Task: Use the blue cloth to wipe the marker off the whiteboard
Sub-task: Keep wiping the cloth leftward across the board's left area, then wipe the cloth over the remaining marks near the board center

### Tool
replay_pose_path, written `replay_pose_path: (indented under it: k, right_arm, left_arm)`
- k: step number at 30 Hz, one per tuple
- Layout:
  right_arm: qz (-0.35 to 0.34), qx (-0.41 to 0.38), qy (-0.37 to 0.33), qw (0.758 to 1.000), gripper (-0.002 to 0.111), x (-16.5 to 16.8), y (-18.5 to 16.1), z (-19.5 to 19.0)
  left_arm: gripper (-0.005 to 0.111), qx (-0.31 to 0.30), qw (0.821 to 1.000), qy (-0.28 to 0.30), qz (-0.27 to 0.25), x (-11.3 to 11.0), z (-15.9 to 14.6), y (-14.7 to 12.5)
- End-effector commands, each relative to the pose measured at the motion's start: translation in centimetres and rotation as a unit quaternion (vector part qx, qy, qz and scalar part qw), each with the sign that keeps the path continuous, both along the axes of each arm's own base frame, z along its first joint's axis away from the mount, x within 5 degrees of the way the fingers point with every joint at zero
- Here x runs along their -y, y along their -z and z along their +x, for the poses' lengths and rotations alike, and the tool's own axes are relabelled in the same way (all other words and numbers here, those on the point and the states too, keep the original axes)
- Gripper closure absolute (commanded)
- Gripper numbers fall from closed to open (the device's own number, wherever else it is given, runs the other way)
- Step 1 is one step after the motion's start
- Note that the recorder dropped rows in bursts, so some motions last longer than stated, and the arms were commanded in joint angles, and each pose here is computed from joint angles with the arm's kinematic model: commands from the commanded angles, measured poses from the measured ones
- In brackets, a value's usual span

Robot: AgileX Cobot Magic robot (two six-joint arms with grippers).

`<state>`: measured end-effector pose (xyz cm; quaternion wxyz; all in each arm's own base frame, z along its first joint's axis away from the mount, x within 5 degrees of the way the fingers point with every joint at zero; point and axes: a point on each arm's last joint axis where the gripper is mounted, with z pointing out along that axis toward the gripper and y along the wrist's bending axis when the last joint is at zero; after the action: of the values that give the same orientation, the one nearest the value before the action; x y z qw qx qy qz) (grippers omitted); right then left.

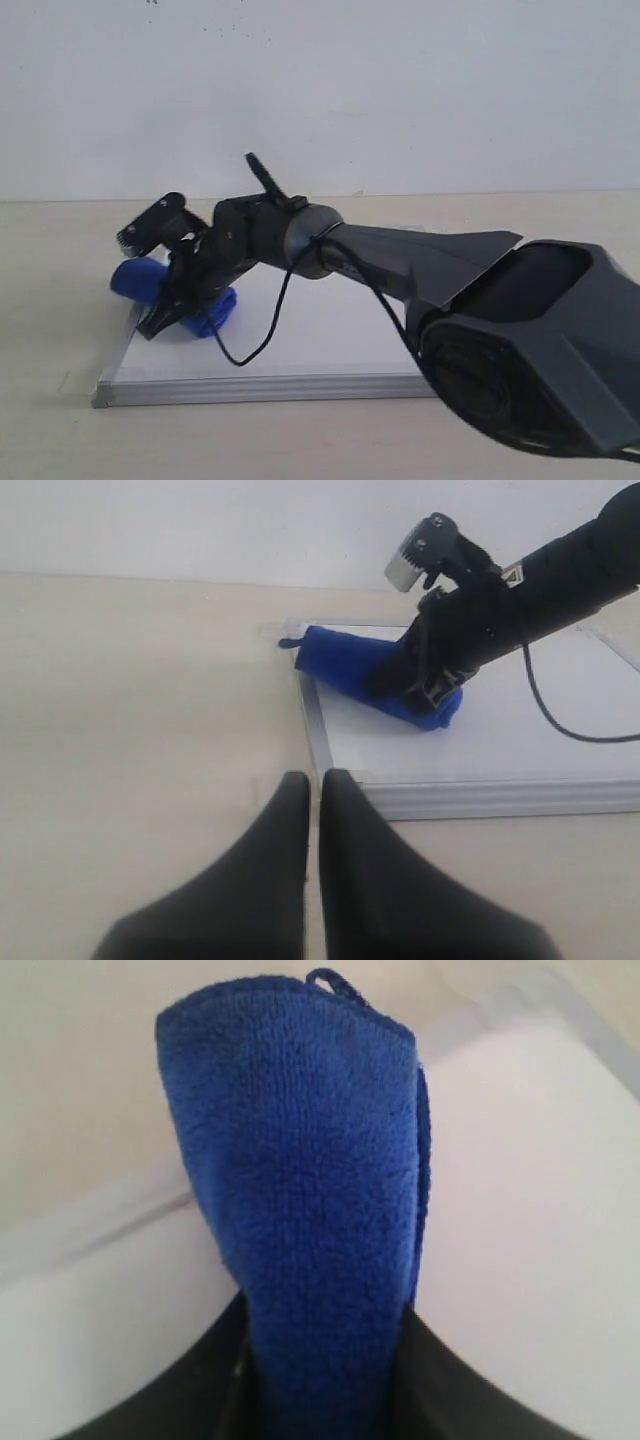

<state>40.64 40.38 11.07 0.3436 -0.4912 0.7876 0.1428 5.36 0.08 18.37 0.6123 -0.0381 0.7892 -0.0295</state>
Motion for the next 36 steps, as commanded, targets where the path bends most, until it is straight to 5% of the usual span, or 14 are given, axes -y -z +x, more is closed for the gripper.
replay_pose_path:
  k: [1, 7, 14, 26, 32, 36]
  right_arm:
    - [-0.010, 0.003, -0.018, 1.000, 0.109, -0.4, 0.8, -0.4]
    - [-0.038, -0.038, 0.122, 0.991, 0.109, 5.9, 1.6, 4.4]
    - [-0.040, 0.002, -0.045, 0.998, 0.109, -1.7, 1.4, -2.2]
    - [-0.235, -0.035, 0.114, 0.965, 0.109, 8.1, 2.5, 3.3]
    - [-0.217, -0.021, 0.135, 0.967, 0.109, 7.0, 1.1, 2.8]
    - [-0.195, -0.044, 0.046, 0.979, 0.109, 4.0, 0.9, 0.2]
  left_arm:
    - [0.103, 0.000, 1.000, 0.003, 0.002, 0.0, 0.0, 0.1]
    - [0.103, 0.000, 1.000, 0.003, 0.002, 0.0, 0.0, 0.1]
    - [0.103, 0.000, 1.000, 0.003, 0.002, 0.0, 0.0, 0.1]
    - [0.103, 0.000, 1.000, 0.003, 0.002, 0.0, 0.0, 0.1]
    - [0.103, 0.000, 1.000, 0.003, 0.002, 0.0, 0.0, 0.1]
    - [0.103, 0.000, 1.000, 0.003, 0.002, 0.0, 0.0, 0.1]
